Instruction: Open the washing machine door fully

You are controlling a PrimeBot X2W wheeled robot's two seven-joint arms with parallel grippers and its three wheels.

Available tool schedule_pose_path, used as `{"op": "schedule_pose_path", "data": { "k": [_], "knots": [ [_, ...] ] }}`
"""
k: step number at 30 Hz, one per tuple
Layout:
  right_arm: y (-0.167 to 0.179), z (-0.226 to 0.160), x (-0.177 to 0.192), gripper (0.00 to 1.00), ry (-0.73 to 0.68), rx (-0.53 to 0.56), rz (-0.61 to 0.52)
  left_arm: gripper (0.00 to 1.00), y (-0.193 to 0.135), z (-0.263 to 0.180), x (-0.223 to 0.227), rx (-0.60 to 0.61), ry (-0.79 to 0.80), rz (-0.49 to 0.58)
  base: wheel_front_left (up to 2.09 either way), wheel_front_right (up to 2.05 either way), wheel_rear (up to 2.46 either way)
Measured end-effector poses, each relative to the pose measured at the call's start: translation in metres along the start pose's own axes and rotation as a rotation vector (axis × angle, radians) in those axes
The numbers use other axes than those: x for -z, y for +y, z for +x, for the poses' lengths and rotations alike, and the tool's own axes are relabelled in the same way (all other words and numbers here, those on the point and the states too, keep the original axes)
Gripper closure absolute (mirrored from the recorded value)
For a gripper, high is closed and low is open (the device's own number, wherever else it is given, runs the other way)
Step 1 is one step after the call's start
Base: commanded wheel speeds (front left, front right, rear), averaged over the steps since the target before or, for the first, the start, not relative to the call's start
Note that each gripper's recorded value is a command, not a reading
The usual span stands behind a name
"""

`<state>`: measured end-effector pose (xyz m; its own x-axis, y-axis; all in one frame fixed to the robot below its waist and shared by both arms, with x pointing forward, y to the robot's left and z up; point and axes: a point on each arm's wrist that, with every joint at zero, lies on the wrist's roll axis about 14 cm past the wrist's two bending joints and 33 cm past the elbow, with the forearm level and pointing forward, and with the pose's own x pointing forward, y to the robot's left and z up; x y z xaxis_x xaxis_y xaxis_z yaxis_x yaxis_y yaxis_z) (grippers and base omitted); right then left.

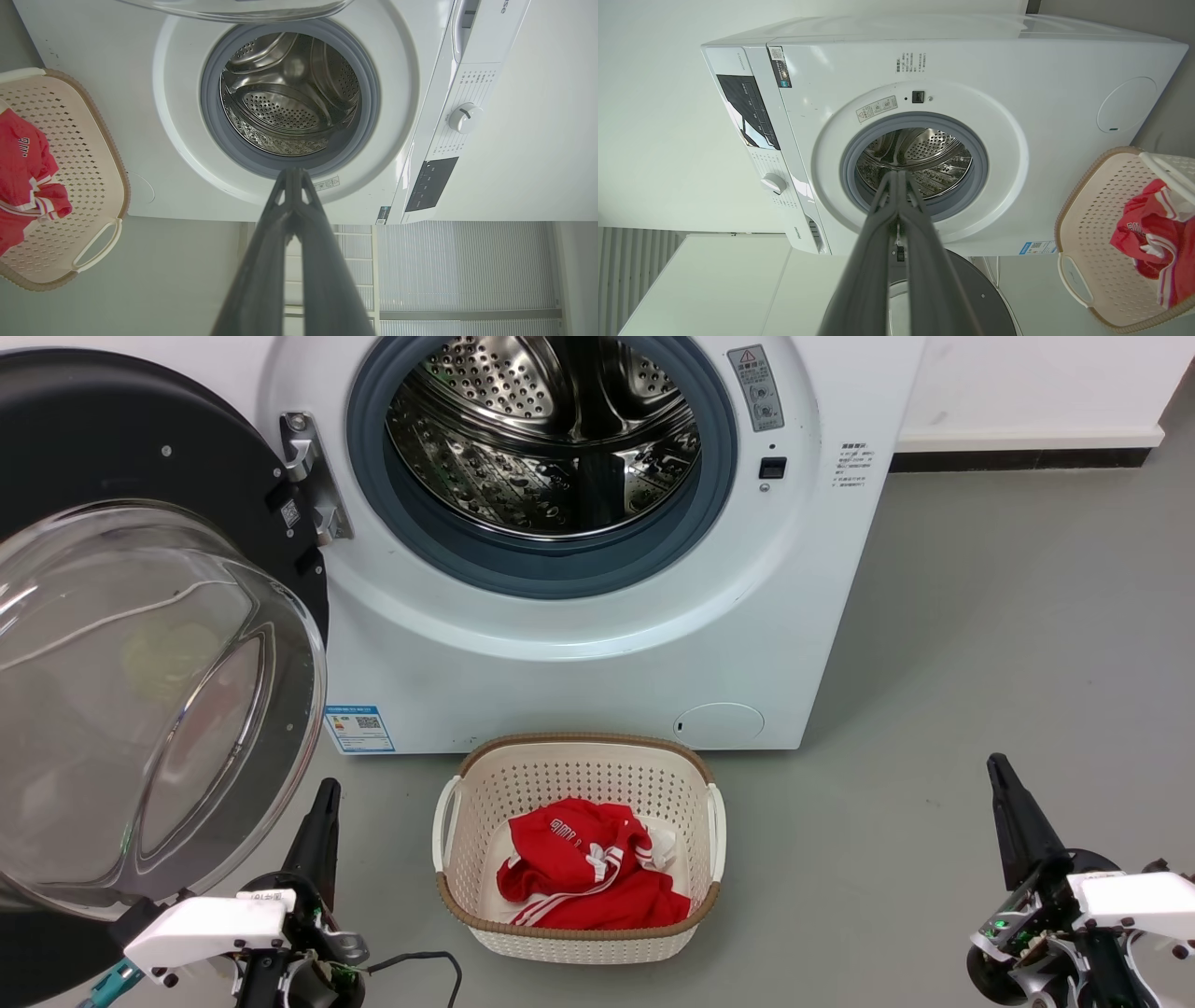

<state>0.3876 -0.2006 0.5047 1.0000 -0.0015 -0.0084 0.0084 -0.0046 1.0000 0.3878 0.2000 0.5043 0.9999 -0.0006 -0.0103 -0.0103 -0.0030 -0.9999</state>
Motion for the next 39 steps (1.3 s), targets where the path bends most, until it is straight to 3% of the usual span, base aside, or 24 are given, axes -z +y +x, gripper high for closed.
{"op": "schedule_pose_path", "data": {
  "k": [39],
  "knots": [
    [-0.0001,-0.0001,-0.0001,1.00,0.000,0.000,-0.002,1.00,0.0000,0.0000,0.0000,0.000,0.000,0.000,0.00,0.00,0.00]
  ]
}}
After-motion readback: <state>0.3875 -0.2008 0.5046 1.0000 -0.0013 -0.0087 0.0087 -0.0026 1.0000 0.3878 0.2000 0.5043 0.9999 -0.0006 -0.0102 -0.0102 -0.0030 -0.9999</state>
